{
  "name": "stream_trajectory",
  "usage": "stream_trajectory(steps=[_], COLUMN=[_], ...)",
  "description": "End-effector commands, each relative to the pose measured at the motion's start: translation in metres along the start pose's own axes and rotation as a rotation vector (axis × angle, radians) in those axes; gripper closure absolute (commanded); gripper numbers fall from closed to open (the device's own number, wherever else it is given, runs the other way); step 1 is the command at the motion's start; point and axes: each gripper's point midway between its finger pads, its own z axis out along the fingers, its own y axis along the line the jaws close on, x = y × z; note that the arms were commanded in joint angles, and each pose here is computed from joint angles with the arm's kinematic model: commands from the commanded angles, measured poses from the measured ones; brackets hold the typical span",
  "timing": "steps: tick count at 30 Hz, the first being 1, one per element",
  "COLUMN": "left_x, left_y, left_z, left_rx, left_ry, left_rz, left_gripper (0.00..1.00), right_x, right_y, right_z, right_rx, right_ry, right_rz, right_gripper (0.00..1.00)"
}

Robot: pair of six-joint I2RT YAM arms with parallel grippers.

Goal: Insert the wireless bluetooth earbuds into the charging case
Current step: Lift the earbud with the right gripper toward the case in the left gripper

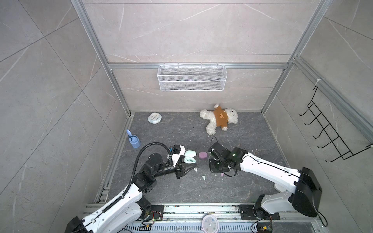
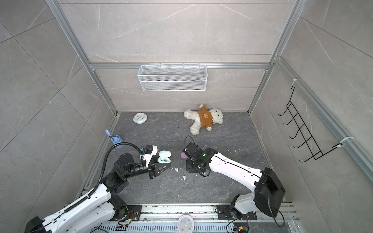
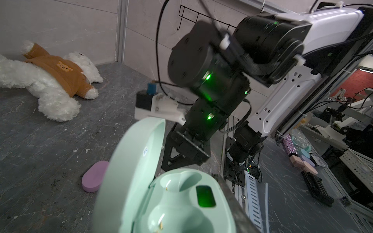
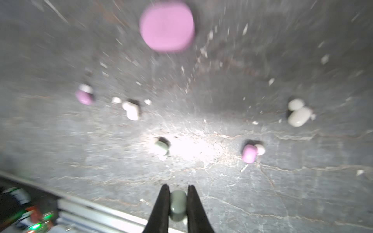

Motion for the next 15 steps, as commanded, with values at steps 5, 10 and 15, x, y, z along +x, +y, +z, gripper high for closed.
stream_trajectory(steps=[5,10,15], left_x=[-0.072,-0.091,-0.107], left_y=[-0.014,-0.018,-0.025], left_z=[0.025,0.044,0.056], left_rx=[0.176,0.291,0.386], left_ry=[-0.173,-0.179,-0.183], left_rz=[0.169,0.208,0.237], left_gripper=[0.83,0.83,0.83], right_x=[-0.039,-0.05,-0.055], right_y=[0.018,0.038,0.063], right_z=[-0.109,-0.166,-0.214], right_rx=[-0.233,-0.392,-0.552], right_ry=[-0.209,-0.298,-0.361], right_rz=[0.002,-0.044,-0.105], right_gripper=[0.85,0.85,0.86])
